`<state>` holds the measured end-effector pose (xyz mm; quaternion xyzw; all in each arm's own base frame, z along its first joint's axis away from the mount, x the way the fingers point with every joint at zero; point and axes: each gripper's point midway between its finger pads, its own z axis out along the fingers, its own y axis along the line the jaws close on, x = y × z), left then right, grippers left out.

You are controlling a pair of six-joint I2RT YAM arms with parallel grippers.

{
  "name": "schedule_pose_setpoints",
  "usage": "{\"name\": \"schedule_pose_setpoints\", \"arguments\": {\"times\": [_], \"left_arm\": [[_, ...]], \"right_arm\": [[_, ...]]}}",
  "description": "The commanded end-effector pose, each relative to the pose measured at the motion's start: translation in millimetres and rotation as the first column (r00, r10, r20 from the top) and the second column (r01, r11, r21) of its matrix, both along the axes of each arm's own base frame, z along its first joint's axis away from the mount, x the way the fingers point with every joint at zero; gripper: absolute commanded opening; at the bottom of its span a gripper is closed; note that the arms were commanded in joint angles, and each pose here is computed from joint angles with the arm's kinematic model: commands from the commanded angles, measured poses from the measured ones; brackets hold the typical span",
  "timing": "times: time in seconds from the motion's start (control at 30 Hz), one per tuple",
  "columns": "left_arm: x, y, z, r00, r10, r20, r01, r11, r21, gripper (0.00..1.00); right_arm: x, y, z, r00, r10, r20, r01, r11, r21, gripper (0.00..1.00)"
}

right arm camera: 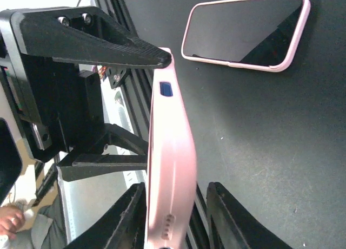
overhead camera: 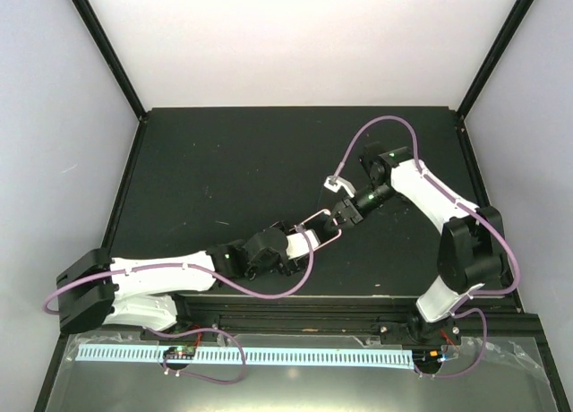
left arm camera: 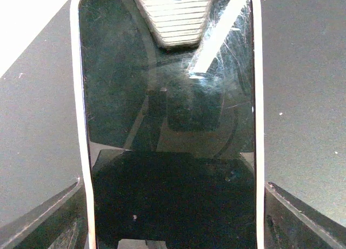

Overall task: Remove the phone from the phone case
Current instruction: Adjust the phone.

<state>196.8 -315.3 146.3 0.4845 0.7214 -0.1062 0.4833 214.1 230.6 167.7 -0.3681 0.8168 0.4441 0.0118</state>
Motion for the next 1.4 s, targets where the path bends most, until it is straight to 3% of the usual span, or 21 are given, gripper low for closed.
{"name": "schedule_pose_setpoints", "arguments": {"times": [0.0, 0.2, 0.33, 0.4, 0.53, 0.63, 0.77, 0.87, 0.93, 1.13, 1.23, 1.37], "left_arm": [[10, -17, 44, 0.996, 0.034, 0.084, -0.026, 0.995, -0.098, 0.56], [18, -20, 45, 0.992, 0.07, 0.109, -0.059, 0.993, -0.101, 0.67], [35, -20, 44, 0.979, 0.167, 0.115, -0.156, 0.983, -0.101, 0.91], [44, -17, 43, 0.973, 0.214, 0.082, -0.204, 0.972, -0.115, 0.98], [60, -7, 53, 0.958, 0.286, -0.027, -0.284, 0.931, -0.228, 0.99], [72, 4, 70, 0.942, 0.292, -0.164, -0.334, 0.864, -0.378, 0.99], [88, 27, 100, 0.915, 0.223, -0.336, -0.394, 0.677, -0.621, 0.99], [92, 40, 99, 0.896, 0.135, -0.422, -0.427, 0.521, -0.74, 0.98], [88, 33, 104, 0.91, 0.016, -0.414, -0.375, 0.458, -0.806, 0.92], [69, -6, 114, 0.878, -0.305, -0.369, -0.247, 0.372, -0.895, 0.8], [65, -7, 119, 0.874, -0.374, -0.312, -0.211, 0.288, -0.934, 0.77], [63, -12, 113, 0.858, -0.413, -0.305, -0.212, 0.256, -0.943, 0.76]], "right_arm": [[-2, 5, 7, 1.0, 0.019, -0.013, -0.019, 0.999, 0.042, 0.27], [0, 8, 4, 0.998, 0.031, -0.049, -0.028, 0.997, 0.069, 0.09], [9, 8, 8, 0.998, 0.011, -0.068, -0.004, 0.995, 0.103, 0.02], [19, 4, 12, 0.997, -0.017, -0.074, 0.027, 0.991, 0.133, 0.01], [46, -13, 29, 0.992, -0.114, -0.044, 0.121, 0.97, 0.208, 0.01], [62, -30, 42, 0.981, -0.192, -0.015, 0.189, 0.949, 0.252, 0.01], [74, -47, 66, 0.964, -0.267, 0.021, 0.244, 0.906, 0.345, 0.01], [73, -58, 96, 0.953, -0.302, 0.032, 0.244, 0.824, 0.511, 0.01], [70, -60, 108, 0.951, -0.308, 0.024, 0.238, 0.78, 0.579, 0.01], [64, -61, 124, 0.948, -0.313, 0.058, 0.205, 0.74, 0.641, 0.01], [59, -61, 124, 0.947, -0.313, 0.071, 0.195, 0.737, 0.647, 0.01], [52, -61, 118, 0.948, -0.31, 0.065, 0.2, 0.745, 0.636, 0.01]]}}
